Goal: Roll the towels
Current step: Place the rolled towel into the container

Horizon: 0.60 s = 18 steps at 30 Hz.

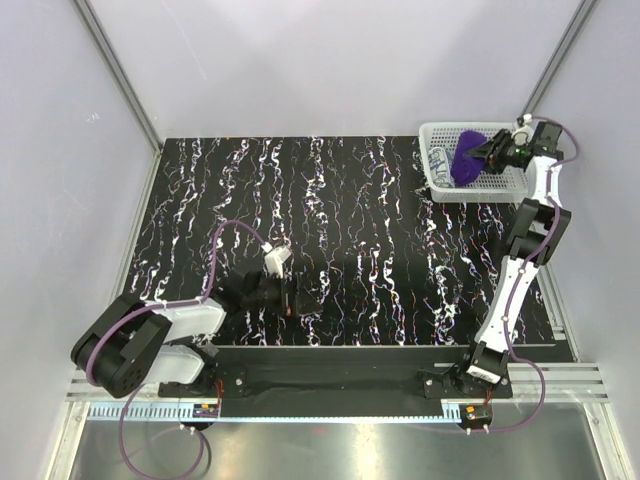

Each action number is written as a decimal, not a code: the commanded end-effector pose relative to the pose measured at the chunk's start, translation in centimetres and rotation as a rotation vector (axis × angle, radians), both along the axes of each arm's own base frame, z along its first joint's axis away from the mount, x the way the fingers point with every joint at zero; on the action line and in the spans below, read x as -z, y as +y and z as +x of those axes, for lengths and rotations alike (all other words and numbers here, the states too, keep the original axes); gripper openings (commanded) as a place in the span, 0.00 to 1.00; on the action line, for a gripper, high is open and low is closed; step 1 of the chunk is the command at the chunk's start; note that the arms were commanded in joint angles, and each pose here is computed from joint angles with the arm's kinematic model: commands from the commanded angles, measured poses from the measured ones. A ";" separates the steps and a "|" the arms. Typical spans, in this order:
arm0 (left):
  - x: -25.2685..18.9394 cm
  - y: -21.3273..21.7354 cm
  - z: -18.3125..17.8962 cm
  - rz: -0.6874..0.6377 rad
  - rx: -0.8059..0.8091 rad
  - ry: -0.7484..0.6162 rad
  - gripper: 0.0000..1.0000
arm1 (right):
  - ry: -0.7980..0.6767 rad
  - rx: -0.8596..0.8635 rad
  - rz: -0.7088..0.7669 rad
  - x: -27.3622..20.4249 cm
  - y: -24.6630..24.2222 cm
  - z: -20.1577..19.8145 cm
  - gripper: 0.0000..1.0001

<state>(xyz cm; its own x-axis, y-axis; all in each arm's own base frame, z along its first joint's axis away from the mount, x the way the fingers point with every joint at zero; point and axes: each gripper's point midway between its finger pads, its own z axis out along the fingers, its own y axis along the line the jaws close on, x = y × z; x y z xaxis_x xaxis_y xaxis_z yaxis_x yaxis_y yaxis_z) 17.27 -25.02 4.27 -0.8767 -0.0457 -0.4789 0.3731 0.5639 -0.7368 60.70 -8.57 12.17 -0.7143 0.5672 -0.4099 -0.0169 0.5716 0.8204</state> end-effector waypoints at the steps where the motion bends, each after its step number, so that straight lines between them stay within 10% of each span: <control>1: 2.7 1.3 -0.9 0.094 -0.007 0.065 0.97 | 0.001 -0.032 -0.014 0.1 0.5 0.0 0.31; 13: 2.9 1.1 -0.8 0.099 0.001 0.076 0.97 | 0.203 0.054 -0.288 7.5 -1.6 -0.9 0.33; 18: 3.0 1.2 -0.9 0.102 0.001 0.081 0.97 | 0.235 0.072 -0.396 8.6 -2.4 -1.2 0.48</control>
<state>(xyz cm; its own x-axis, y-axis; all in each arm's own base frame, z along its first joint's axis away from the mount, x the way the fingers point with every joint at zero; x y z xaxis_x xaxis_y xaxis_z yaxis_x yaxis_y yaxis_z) 17.57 -25.37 4.27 -0.8792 -0.0405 -0.4747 0.3739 0.5588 -0.7402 60.03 -9.64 4.16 -0.7672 0.5088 -0.3905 0.1639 0.7442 0.6476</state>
